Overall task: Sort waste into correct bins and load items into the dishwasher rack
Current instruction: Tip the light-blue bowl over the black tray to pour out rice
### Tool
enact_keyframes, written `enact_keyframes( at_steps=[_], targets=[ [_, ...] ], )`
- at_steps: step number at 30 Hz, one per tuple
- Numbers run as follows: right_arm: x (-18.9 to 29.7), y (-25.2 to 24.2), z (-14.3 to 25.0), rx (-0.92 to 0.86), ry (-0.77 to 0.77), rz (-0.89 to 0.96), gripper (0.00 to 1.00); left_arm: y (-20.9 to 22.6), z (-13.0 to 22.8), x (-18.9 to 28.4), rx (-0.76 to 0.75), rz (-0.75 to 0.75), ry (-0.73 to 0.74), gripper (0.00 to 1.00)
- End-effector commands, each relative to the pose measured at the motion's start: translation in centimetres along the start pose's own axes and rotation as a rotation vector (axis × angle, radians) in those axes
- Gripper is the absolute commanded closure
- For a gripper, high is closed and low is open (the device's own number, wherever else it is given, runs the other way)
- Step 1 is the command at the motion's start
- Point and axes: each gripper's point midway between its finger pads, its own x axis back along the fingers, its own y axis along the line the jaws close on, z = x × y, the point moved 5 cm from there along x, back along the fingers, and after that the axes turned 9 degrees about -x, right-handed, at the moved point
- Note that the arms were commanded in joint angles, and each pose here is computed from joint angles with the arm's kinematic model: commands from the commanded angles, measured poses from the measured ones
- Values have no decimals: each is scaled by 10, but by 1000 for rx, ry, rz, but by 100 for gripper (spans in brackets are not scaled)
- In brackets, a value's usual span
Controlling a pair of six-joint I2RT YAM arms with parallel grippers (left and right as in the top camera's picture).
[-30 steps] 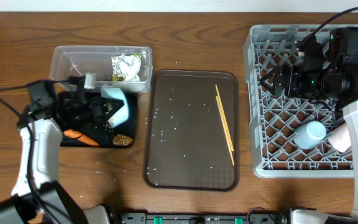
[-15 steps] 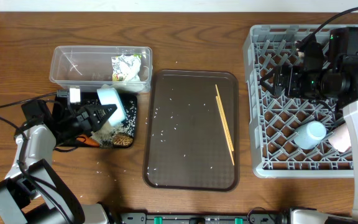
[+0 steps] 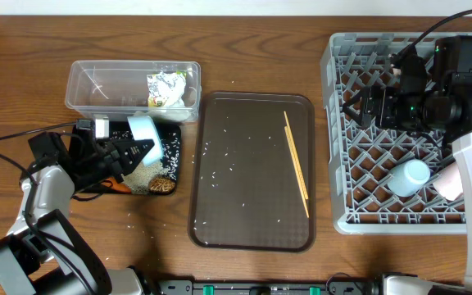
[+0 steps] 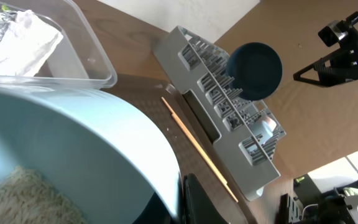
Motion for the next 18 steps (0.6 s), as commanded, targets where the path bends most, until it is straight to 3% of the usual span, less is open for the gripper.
enact_keyframes(
  at_steps=[1, 2, 5, 9, 11, 12, 16, 18],
  targets=[
    [-1, 1, 3, 11, 12, -3, 15, 3, 0, 7, 14, -11, -26, 94],
    [-1, 1, 3, 13, 15, -2, 15, -3, -7, 10, 16, 35, -86, 94],
    [-1, 1, 4, 19, 18, 1, 15, -6, -9, 8, 84, 51, -87, 94],
    [-1, 1, 2, 23, 10, -1, 14, 15, 8, 12, 121, -104, 32, 94],
    [-1, 1, 2, 24, 7, -2, 14, 1, -9, 15, 159, 38, -108, 94],
    [-1, 1, 2, 24, 7, -2, 14, 1, -9, 15, 184, 33, -104, 94],
    [-1, 2, 0, 28, -2, -4, 14, 17, 6, 16, 168, -111, 14, 94],
    [-1, 2, -1, 29, -5, -5, 14, 3, -10, 17, 225, 29, -109, 94]
  ],
)
